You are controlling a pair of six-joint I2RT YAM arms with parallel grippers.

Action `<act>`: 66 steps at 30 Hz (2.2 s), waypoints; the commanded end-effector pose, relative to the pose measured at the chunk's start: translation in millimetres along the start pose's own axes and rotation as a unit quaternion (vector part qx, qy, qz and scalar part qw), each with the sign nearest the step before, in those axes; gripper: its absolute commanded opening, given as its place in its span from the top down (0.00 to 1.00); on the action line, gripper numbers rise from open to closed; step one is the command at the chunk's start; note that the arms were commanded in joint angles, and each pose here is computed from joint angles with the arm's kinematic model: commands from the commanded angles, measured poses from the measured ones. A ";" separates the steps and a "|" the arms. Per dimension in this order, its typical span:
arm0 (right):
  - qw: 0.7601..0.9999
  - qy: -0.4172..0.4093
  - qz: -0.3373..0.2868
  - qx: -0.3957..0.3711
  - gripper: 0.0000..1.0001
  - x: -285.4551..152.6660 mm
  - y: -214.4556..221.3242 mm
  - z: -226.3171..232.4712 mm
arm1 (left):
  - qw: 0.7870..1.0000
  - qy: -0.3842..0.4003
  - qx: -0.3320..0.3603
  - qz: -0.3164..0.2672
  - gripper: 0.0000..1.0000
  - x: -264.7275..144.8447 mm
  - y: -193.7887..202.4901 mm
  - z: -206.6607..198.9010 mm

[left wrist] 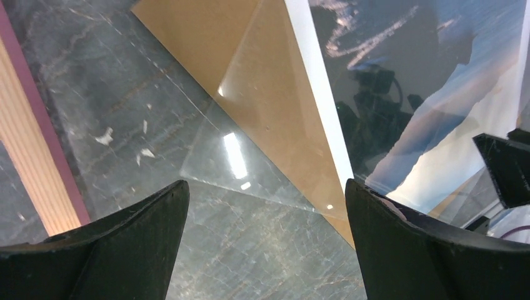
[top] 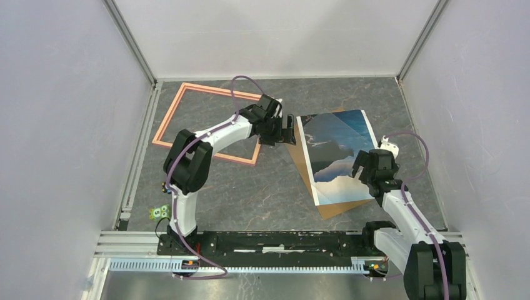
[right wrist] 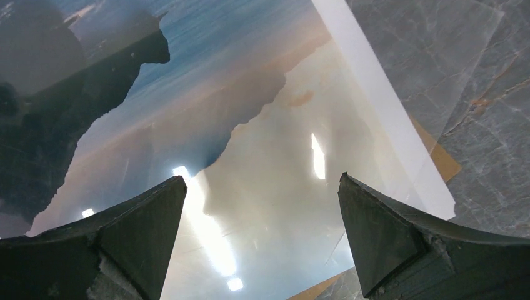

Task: Put the photo into the frame
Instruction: Move the photo frame item to the center of the board.

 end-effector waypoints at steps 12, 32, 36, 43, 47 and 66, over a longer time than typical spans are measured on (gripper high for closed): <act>0.999 -0.029 0.020 0.005 0.02 12.3 13.4 3.4 | 0.995 0.077 -0.044 0.039 0.00 33.1 -20.5 19.4; 0.998 -0.047 0.034 -0.002 0.02 14.3 22.5 5.2 | 0.966 0.199 -0.160 0.039 0.07 23.2 -6.7 24.2; 1.000 -0.006 0.031 -0.005 0.02 12.2 17.3 -3.7 | 0.983 0.138 -0.116 0.018 0.02 17.2 -7.5 32.9; 0.996 0.083 0.011 0.022 0.02 6.6 7.0 -30.0 | 0.990 0.097 -0.100 0.022 0.01 29.0 -3.3 42.9; 0.995 0.081 0.032 0.049 0.02 10.7 18.4 -39.1 | 0.989 0.097 -0.102 0.038 0.01 38.6 0.4 44.8; 0.996 0.026 0.056 0.060 0.02 20.3 33.8 -30.3 | 0.965 0.205 -0.138 0.083 0.08 41.2 19.1 29.4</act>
Point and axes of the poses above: each gripper's point midway between its finger pads, its own x axis out along the fingers, its own z axis along the line the jaws close on, y = z × x, the point moved 6 cm from there along -x, back along the fingers, and after that the axes turned 1 degree about x, right-handed, at the moved point
